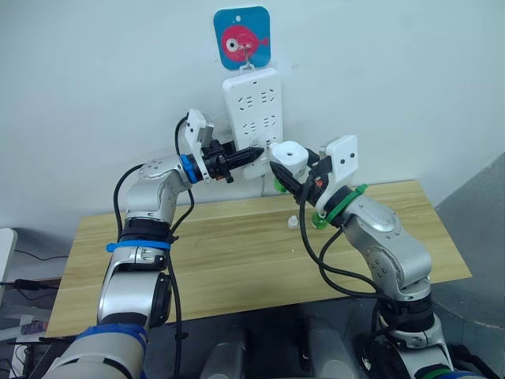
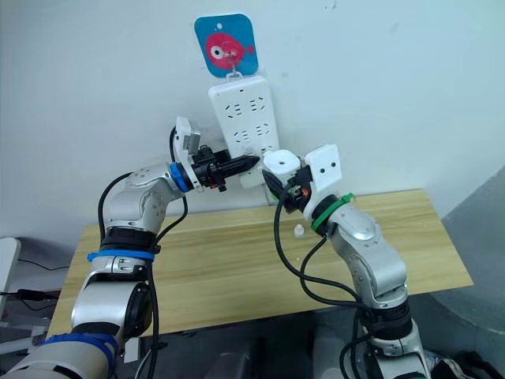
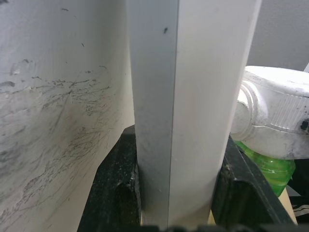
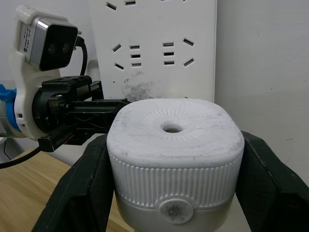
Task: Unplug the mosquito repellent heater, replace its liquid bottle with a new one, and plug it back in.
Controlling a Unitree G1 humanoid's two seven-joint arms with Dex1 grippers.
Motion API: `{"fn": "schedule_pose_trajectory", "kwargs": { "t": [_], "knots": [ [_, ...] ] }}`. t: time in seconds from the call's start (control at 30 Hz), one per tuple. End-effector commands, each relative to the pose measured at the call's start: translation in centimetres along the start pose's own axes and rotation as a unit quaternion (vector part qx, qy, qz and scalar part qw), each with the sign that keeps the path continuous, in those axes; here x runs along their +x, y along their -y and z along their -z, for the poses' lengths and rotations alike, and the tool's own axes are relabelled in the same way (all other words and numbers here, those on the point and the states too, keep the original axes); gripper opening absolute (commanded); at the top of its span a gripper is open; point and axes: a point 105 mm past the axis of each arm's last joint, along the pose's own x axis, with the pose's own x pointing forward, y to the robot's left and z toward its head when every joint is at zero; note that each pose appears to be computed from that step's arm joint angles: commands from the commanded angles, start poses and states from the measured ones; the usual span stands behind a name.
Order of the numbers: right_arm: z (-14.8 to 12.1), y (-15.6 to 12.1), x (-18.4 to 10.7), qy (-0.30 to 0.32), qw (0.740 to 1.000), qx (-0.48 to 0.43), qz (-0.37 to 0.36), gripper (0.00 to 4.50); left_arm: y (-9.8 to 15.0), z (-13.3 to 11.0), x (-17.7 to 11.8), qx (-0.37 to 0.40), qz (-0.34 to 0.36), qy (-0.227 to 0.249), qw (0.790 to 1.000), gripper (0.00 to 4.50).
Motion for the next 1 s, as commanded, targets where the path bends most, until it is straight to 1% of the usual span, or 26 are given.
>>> {"fn": "schedule_pose_trajectory", "kwargs": {
  "t": [0.03, 0.17, 0.4, 0.47, 0.57, 0.63, 0.67, 0.73, 0.77, 0.8, 0.87, 1.0],
  "knots": [
    [-2.2, -1.7, 0.6, 0.041, 0.999, -0.012, -0.025, 2.97, 0.6, -0.8, 0.8, 0.012, 0.017, 0.014, 1.000, 1.33],
    [-2.7, -0.9, 1.0, 0.053, 0.998, -0.019, 0.002, 2.97, 0.6, -0.8, 0.9, 0.013, 0.018, 0.015, 1.000, 1.33],
    [-2.7, -0.7, 1.8, 0.063, 0.998, -0.016, 0.020, 2.97, 0.5, -0.9, 1.0, 0.015, 0.019, 0.018, 1.000, 1.33],
    [-2.3, -0.9, 2.1, 0.054, 0.998, -0.033, 0.017, 2.97, 0.5, -0.9, 1.1, 0.014, 0.019, 0.020, 1.000, 1.33],
    [-0.1, -1.0, 2.9, 0.013, 0.996, -0.082, 0.020, 2.97, 0.7, -1.0, 1.3, 0.011, 0.022, 0.024, 0.999, 1.33],
    [1.0, -1.0, 3.2, -0.003, 0.993, -0.114, 0.021, 2.97, 0.8, -1.1, 1.5, 0.008, 0.023, 0.028, 0.999, 1.33],
    [1.2, -0.9, 3.3, -0.005, 0.994, -0.111, 0.024, 2.97, 0.8, -1.1, 1.5, 0.008, 0.023, 0.029, 0.999, 1.33],
    [1.3, -0.7, 3.5, -0.002, 0.997, -0.072, 0.035, 2.97, 0.8, -1.2, 1.5, 0.007, 0.023, 0.029, 0.999, 1.33],
    [1.1, -0.5, 3.7, 0.005, 0.999, -0.023, 0.046, 2.97, 0.8, -1.2, 1.5, 0.007, 0.023, 0.029, 0.999, 1.33],
    [1.0, -0.4, 3.9, 0.009, 0.999, 0.003, 0.051, 2.97, 0.8, -1.2, 1.5, 0.006, 0.023, 0.029, 0.999, 1.33],
    [0.9, -0.4, 4.1, 0.008, 0.999, 0.013, 0.051, 2.97, 0.9, -1.1, 1.5, 0.007, 0.024, 0.029, 0.999, 1.33],
    [1.5, -0.4, 4.5, -0.011, 0.996, -0.073, 0.042, 2.97, 1.0, -1.1, 1.6, 0.006, 0.025, 0.030, 0.999, 1.33]
  ]
}}
